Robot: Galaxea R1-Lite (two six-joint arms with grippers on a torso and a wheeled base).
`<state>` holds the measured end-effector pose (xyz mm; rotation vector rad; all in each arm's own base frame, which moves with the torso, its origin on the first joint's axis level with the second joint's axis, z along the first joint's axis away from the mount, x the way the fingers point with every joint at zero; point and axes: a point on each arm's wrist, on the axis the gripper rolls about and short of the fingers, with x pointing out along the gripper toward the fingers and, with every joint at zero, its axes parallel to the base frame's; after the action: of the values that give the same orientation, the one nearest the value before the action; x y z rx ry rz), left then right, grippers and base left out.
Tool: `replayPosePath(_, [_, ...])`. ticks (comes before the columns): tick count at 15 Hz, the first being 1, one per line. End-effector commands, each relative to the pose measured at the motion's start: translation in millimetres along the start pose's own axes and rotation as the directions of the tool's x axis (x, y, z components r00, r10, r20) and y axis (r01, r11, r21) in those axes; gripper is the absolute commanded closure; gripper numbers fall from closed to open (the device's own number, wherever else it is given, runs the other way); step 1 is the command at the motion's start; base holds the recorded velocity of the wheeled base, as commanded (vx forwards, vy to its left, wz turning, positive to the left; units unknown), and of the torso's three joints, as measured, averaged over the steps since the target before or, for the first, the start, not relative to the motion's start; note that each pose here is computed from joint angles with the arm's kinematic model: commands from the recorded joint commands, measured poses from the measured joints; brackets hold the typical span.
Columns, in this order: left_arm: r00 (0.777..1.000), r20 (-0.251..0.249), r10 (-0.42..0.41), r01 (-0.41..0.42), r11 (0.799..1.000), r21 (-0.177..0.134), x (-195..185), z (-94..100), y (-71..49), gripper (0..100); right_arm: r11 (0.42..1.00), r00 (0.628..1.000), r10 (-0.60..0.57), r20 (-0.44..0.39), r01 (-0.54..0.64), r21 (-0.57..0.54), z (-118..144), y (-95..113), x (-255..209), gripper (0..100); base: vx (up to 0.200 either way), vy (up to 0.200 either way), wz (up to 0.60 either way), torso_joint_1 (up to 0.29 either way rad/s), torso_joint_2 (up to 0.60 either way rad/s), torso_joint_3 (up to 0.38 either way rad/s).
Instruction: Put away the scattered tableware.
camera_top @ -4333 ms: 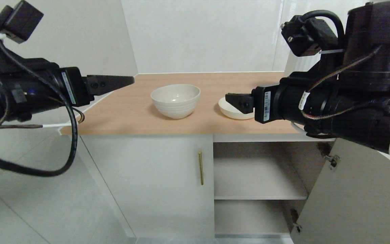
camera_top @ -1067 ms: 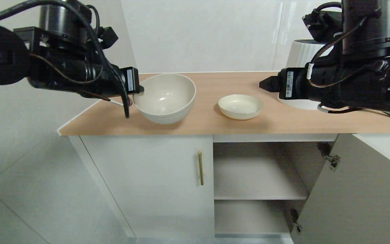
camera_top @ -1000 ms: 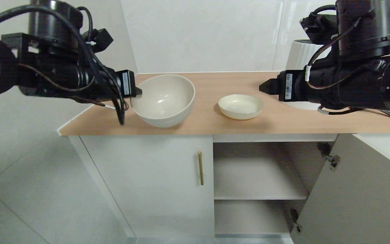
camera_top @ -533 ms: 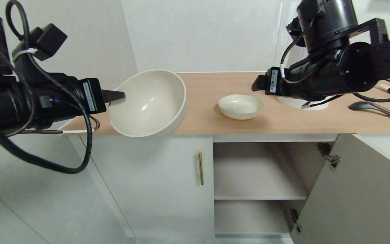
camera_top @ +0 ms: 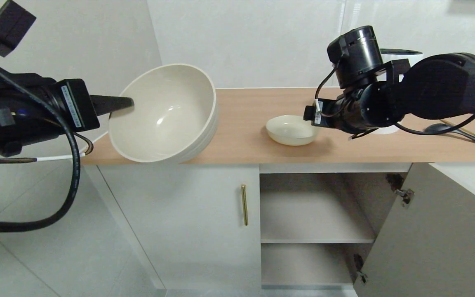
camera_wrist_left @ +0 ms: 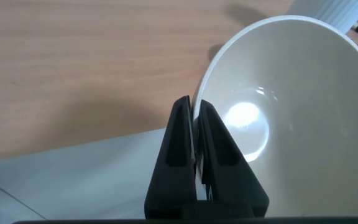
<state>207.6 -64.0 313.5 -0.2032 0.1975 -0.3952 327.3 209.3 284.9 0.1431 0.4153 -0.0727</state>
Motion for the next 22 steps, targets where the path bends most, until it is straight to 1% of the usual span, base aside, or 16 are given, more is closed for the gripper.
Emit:
replayPosePath(1, [1.000, 0.008, -0.001, 0.001, 1.000, 0.000, -2, 1.3, -0.6, 100, 1.000, 1.000, -0.018, -0.019, 0.018, -0.010, -7, 1, 13, 0, 0.000, 0.000, 0.00, 0.000, 0.00, 0.000])
replayPosePath(3, [1.000, 0.014, -0.003, 0.003, 1.000, 0.001, -4, 2.2, -1.0, 100, 1.000, 1.000, -0.017, -0.017, 0.017, -0.009, -6, 1, 13, 0, 0.000, 0.000, 0.00, 0.000, 0.00, 0.000])
replayPosePath(7, [1.000, 0.023, -0.005, 0.005, 1.000, 0.002, -8, 3.6, -1.8, 100, 0.999, 0.999, -0.025, -0.034, 0.024, -0.022, -13, 4, 21, 0, 0.000, 0.000, 0.00, 0.000, 0.00, 0.000])
replayPosePath(10, [1.000, 0.026, -0.005, 0.005, 1.000, 0.003, -9, 4.0, -2.0, 100, 0.999, 0.999, -0.033, -0.036, 0.032, -0.026, -17, 10, 33, 0, 0.000, 0.000, 0.00, 0.000, 0.00, 0.000])
replayPosePath(18, [1.000, 0.029, -0.005, 0.005, 1.000, 0.003, -10, 4.5, -2.2, 100, 0.998, 0.997, -0.054, -0.048, 0.053, -0.031, -22, 10, 46, 0, 0.000, 0.000, 0.00, 0.000, 0.00, 0.000])
replayPosePath(19, [1.000, 0.028, -0.004, 0.004, 1.000, 0.003, -10, 4.1, -2.1, 100, 0.998, 0.997, -0.056, -0.049, 0.054, -0.031, -23, 10, 47, 100, 0.000, 0.000, 0.00, 0.000, 0.00, 0.000])
replayPosePath(22, [0.999, 0.039, -0.008, 0.008, 1.000, 0.005, -14, 5.9, -3.2, 100, 0.998, 0.997, -0.056, -0.050, 0.055, -0.032, -23, 10, 47, 100, 0.000, 0.000, 0.00, 0.000, 0.00, 0.000])
